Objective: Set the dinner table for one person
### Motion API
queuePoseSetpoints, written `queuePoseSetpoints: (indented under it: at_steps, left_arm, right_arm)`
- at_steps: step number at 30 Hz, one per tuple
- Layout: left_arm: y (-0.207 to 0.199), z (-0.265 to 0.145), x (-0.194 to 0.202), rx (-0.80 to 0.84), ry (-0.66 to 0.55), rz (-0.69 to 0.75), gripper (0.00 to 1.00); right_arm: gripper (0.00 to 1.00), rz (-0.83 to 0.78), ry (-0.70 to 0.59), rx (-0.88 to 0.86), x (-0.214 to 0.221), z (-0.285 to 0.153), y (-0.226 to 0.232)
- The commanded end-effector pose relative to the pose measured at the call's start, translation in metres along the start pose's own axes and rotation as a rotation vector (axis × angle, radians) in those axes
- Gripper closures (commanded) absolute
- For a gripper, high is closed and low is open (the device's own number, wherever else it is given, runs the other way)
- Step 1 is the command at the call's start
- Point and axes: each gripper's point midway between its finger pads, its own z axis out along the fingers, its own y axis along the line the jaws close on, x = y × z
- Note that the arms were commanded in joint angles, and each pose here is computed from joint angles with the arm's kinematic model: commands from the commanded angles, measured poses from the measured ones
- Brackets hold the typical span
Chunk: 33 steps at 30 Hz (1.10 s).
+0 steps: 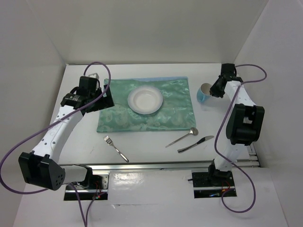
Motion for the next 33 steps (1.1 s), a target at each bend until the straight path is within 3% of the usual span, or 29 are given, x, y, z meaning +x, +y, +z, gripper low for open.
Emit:
queuePoseSetpoints:
  at_steps: [1,10,16,33]
  left_arm:
    - [-0.007,0.003,-0.004,0.03,-0.011,0.007,0.0]
    - [0.003,0.004,0.008,-0.012,0.002,-0.039,0.0]
    - [0.008,0.002,0.018,-0.033,0.018,-0.074,0.0]
    - [0.022,0.013,0.08,-0.056,0.147,-0.179,0.0]
  right_arm:
    - [1.0,-0.083,-0.189,-0.136,-0.051,-0.05,0.067]
    - [1.0,-0.226,-0.197,-0.2,-0.048,-0.042,0.165]
    - [1.0,-0.269,-0.14,-0.195,-0.032,-0.007,0.195]
    - [0.98,-0.279,-0.087,-0.17,-0.016,0.038,0.202]
